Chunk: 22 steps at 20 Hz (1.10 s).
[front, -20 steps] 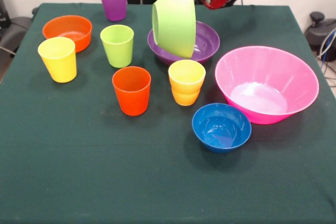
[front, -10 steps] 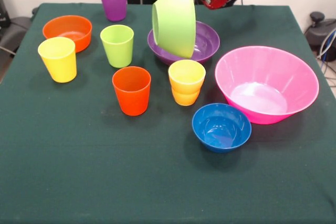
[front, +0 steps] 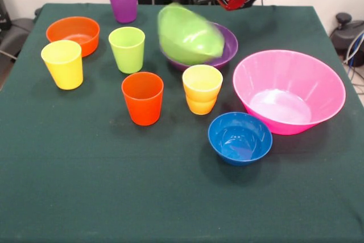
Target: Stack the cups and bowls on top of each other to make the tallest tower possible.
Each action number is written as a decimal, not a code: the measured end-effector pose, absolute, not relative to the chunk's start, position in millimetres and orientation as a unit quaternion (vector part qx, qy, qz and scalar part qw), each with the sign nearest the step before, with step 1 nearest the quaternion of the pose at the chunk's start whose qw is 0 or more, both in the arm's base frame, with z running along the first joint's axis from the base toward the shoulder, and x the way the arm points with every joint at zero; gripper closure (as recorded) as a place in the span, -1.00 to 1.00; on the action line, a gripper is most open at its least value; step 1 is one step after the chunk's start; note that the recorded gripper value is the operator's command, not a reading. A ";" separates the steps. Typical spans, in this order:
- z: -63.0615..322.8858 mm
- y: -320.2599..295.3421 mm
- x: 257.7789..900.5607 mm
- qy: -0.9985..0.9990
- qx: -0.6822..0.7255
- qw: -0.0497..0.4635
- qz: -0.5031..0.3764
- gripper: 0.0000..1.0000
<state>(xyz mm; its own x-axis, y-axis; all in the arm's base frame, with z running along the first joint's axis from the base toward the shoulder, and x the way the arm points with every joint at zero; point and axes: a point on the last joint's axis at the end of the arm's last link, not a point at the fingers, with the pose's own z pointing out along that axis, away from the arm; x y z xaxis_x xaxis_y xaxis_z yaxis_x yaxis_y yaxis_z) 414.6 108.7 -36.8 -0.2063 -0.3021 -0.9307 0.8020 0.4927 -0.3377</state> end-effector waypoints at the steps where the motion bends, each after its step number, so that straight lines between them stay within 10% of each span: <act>1: -36.9 108.8 414.8 0.624 0.200 0.598 -0.461 -1.00; 22: -44.8 105.1 421.8 0.643 0.203 0.610 -0.416 -1.00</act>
<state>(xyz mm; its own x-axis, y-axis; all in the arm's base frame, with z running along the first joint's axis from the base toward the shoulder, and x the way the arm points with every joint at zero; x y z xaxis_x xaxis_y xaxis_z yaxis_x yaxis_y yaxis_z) 421.8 105.1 -44.8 -0.1732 -0.2465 -0.9535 0.7690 0.5711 -0.2873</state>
